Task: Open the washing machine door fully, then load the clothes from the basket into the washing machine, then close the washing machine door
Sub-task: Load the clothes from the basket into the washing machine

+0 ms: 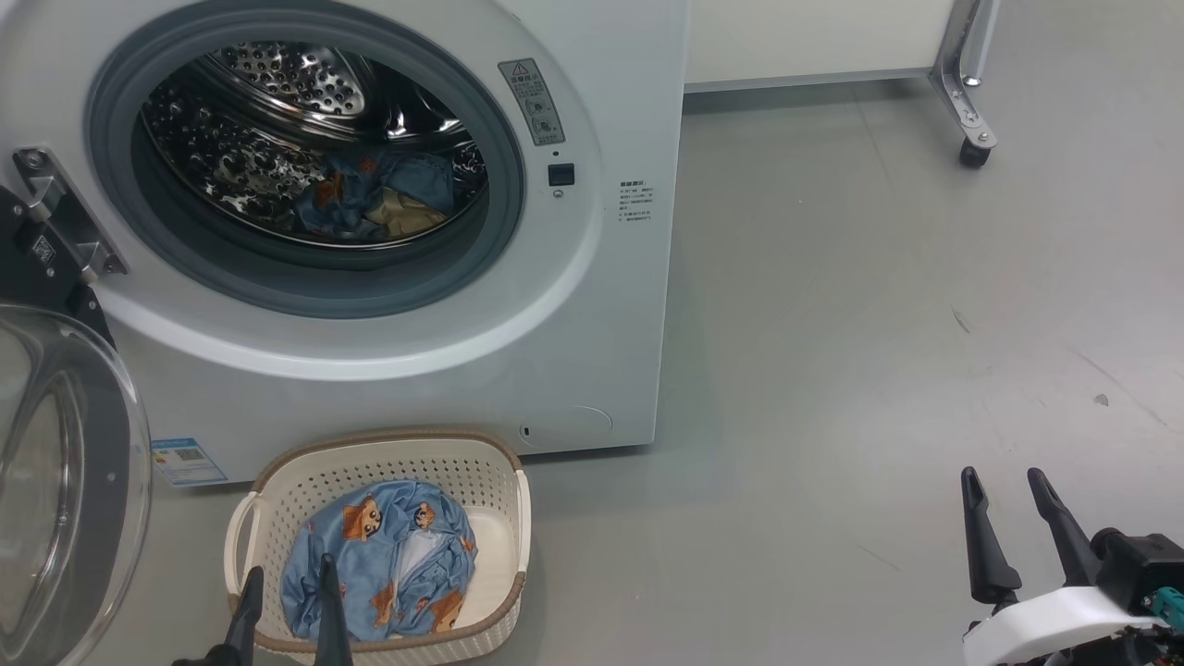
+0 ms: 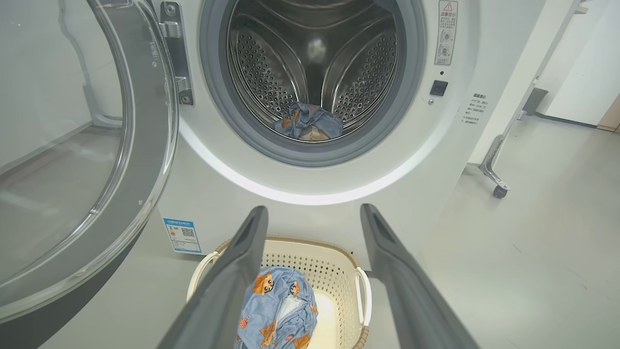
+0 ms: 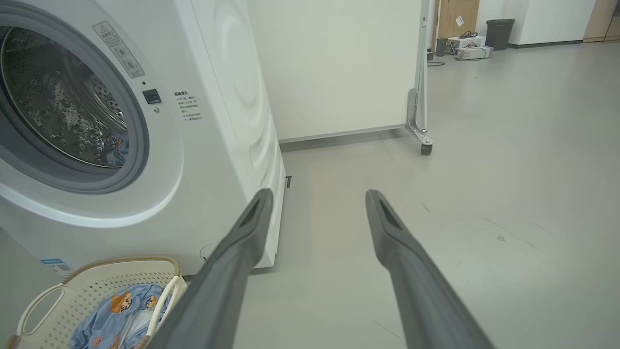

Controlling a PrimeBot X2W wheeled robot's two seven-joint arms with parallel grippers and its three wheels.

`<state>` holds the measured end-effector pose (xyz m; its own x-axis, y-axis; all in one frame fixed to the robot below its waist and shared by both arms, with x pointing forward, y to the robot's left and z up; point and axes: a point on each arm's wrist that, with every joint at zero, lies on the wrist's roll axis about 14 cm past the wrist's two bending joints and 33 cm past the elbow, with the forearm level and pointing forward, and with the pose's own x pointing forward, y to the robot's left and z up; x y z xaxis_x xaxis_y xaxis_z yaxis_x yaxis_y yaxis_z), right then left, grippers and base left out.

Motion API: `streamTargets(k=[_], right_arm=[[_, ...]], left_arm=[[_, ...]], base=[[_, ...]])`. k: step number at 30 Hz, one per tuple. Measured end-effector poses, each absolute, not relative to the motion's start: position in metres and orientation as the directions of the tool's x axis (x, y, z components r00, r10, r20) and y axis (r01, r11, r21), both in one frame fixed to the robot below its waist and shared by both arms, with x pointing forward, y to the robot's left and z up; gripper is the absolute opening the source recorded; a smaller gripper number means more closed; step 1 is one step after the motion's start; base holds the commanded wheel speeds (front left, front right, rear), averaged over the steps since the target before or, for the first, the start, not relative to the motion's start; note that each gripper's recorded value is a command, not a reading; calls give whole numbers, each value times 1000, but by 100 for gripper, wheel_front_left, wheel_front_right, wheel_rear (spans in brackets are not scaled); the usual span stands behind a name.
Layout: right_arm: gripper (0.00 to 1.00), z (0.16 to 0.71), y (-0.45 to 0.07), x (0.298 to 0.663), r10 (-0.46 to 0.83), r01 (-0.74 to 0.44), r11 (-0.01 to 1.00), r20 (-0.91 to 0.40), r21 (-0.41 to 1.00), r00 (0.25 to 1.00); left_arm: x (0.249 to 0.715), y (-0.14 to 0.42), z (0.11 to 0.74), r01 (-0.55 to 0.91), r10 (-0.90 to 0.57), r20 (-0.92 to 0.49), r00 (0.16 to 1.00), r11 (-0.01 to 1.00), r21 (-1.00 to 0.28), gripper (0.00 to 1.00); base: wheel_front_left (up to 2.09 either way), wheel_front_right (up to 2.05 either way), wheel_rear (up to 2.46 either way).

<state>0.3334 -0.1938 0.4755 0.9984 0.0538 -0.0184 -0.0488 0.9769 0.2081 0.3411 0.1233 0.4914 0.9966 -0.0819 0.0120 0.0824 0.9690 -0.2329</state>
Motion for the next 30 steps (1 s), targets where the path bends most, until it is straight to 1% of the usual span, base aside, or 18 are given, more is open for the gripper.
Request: streamTargets(k=[30], right_arm=[[100,473,-193,335,61,-55,979,-27,196,998]], left_arm=[[337,126,493,59,-58,11,998,970,-236,100]], base=[[0,0,0]])
